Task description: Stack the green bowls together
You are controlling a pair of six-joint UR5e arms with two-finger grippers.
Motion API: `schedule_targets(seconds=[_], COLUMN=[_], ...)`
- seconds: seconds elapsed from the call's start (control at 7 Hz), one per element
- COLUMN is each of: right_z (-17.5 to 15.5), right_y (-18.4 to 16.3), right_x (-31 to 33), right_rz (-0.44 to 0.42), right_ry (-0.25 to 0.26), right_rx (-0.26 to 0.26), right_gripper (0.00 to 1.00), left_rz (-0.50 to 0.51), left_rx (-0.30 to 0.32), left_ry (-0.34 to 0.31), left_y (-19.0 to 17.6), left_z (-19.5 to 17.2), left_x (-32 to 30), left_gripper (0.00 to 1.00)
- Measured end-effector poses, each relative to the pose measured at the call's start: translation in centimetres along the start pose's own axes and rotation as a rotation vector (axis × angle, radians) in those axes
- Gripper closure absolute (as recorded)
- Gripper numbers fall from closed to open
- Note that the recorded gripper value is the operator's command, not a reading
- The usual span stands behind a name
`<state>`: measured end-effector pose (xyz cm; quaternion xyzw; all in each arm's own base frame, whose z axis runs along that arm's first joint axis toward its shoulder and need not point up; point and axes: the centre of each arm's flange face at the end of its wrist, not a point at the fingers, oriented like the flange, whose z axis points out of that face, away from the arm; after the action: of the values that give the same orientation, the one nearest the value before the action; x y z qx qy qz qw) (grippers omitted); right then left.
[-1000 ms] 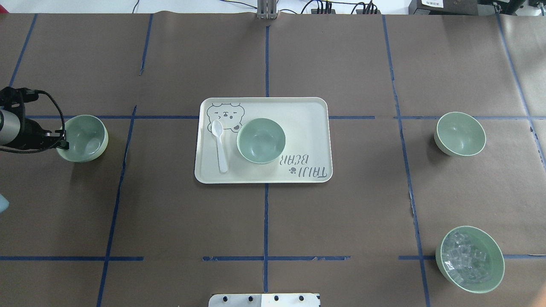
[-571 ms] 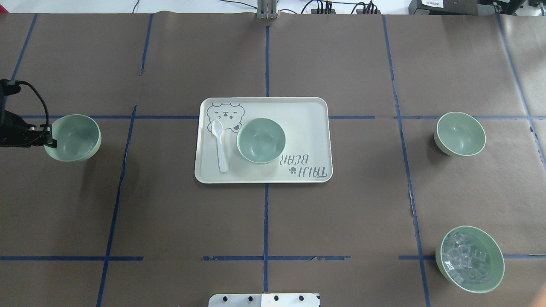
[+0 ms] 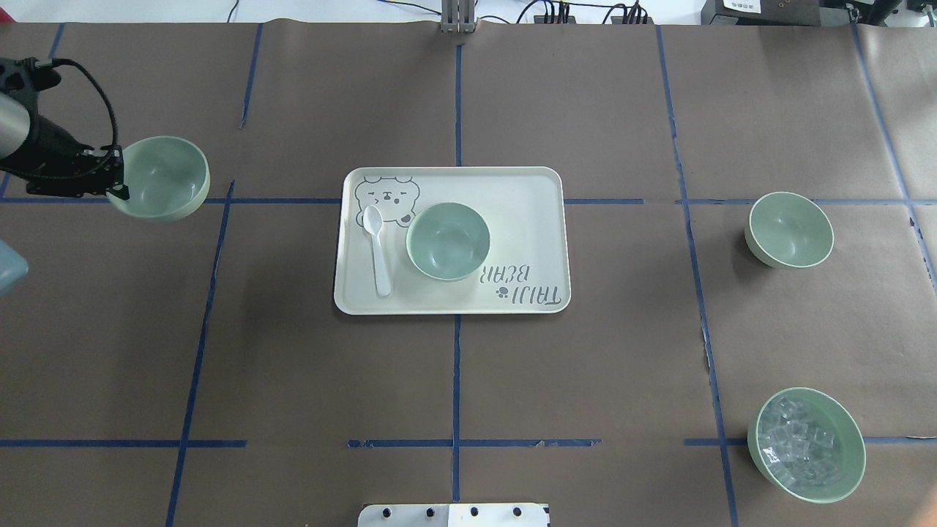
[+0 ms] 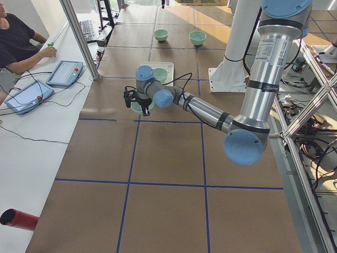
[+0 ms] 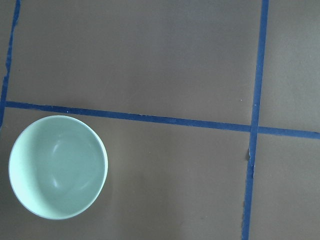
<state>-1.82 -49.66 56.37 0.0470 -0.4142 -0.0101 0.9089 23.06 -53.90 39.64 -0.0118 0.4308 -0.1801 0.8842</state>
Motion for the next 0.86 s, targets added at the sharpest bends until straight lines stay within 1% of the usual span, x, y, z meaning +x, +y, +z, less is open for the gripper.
schedule_targets(seconds=[0.14,0.29,0.43,0.71,0.86], right_z=[1.7,3.5,5.6,11.1,12.9], right_y=[0.0,0.0,0.1,0.8,1.2], right_x=[-1.8,-3.5,-4.4,-4.9,-5.0], right_rz=[0.041,0.068,0.083,0.094,0.094], right_ry=[-0.009,-0.015,-0.023,-0.039,-0.039], right_rx=[0.007,0.021,0.037,0.08,0.084], right_gripper=[0.0,0.0,0.0,0.0,0.0], left_rz=[-0.07,-0.13,-0.175,-0.213,-0.217], left_rx=[-0.004,-0.019,-0.034,-0.046,-0.048], left_ry=[0.01,0.016,0.019,0.02,0.02], left_y=[0.2,1.1,2.2,3.5,3.8], left_z=[-1.0,-1.6,-2.1,-3.7,-4.3], left_x=[4.0,7.9,11.1,15.0,15.7], left_gripper=[1.0,1.0,1.0,1.0,1.0])
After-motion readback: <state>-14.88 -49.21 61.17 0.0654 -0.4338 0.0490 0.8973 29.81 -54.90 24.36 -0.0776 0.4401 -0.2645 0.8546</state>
